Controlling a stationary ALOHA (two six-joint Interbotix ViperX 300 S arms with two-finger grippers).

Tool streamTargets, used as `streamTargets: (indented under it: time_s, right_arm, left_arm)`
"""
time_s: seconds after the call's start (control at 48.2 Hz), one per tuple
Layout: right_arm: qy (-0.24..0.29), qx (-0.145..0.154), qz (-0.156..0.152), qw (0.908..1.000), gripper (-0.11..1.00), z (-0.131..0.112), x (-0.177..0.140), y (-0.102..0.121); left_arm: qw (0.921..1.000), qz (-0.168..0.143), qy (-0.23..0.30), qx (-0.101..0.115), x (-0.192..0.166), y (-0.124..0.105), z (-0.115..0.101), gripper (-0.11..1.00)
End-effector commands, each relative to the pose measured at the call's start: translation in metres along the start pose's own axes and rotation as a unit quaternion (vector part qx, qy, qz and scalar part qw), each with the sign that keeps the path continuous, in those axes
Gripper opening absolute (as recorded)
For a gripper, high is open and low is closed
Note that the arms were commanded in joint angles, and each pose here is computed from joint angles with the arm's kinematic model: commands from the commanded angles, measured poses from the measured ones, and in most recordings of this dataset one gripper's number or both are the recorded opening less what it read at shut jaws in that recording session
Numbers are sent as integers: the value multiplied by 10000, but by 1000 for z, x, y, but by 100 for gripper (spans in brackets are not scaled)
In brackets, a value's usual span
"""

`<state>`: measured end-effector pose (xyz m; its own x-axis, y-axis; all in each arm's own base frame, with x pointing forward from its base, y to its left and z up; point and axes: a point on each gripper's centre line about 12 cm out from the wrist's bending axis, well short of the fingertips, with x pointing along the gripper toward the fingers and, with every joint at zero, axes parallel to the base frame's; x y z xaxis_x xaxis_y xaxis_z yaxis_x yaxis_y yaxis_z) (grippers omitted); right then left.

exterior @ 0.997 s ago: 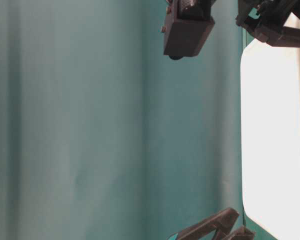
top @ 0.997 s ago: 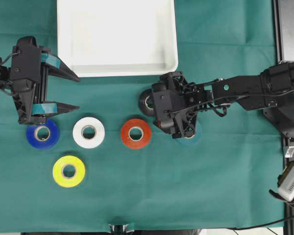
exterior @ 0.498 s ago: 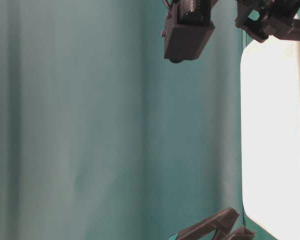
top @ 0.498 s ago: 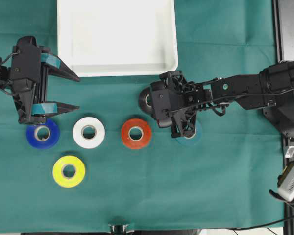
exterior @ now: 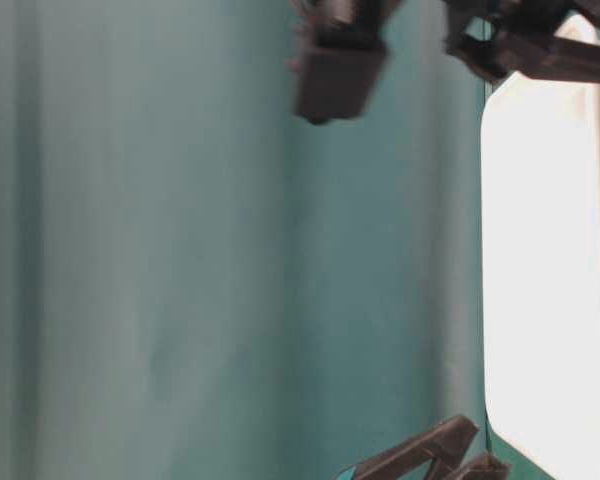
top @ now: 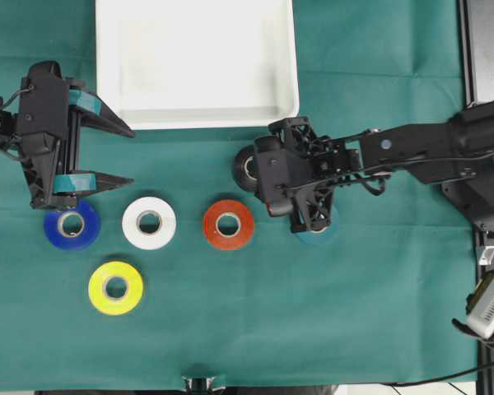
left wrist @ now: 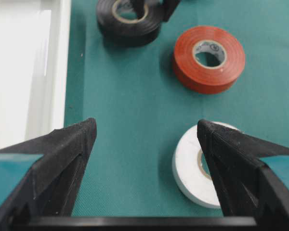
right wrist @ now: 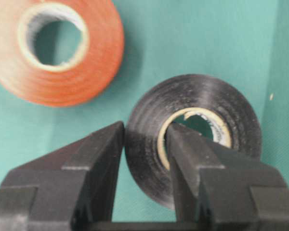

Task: Put the tape alternately from left to right into the white case.
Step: 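Lower the right gripper into the black roll's hole and grasp it, then lift the black roll with the right gripper and carry it into the tray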

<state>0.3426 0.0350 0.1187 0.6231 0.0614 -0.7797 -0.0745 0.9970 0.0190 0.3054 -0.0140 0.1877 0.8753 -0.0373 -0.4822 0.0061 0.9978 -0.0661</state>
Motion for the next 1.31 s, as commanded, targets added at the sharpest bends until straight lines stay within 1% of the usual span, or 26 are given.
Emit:
streamTargets:
  time_s: [0.0,0.104,0.228,0.644,0.831,0.893,1.059,1.287]
  right_arm:
    - [-374,-37,51,9993,2,20,-20,5]
    - [-458,-54,68,9989,2,25,-29,6]
    - [-489,-65,78,9988,2,27,-33,8]
    - [-497,-42,58,9987,2,27,-33,5]
    - [-548,141,-103,9983,2,29,-35,-11]
    - [-566,246,-214,9979,2,30,-36,-23]
    - [-605,401,-494,9961,2,31,-39,-49]
    - [-625,517,-858,9930,2,30,-43,-83]
  left_arm:
    - [9999,-2,-138,-19,-1,0,9,90]
    - [9999,-2,-138,-19,-1,0,9,90]
    - [9999,-1,-138,-27,-1,0,9,90]
    - [9999,-3,-146,-19,-2,0,9,90]
    - [9999,-1,-138,-27,-1,0,9,90]
    - [9999,-3,-138,-19,-1,0,9,90]
    - [9999,-3,-138,-19,-1,0,9,90]
    - [9999,-3,-138,-19,-1,0,9,90]
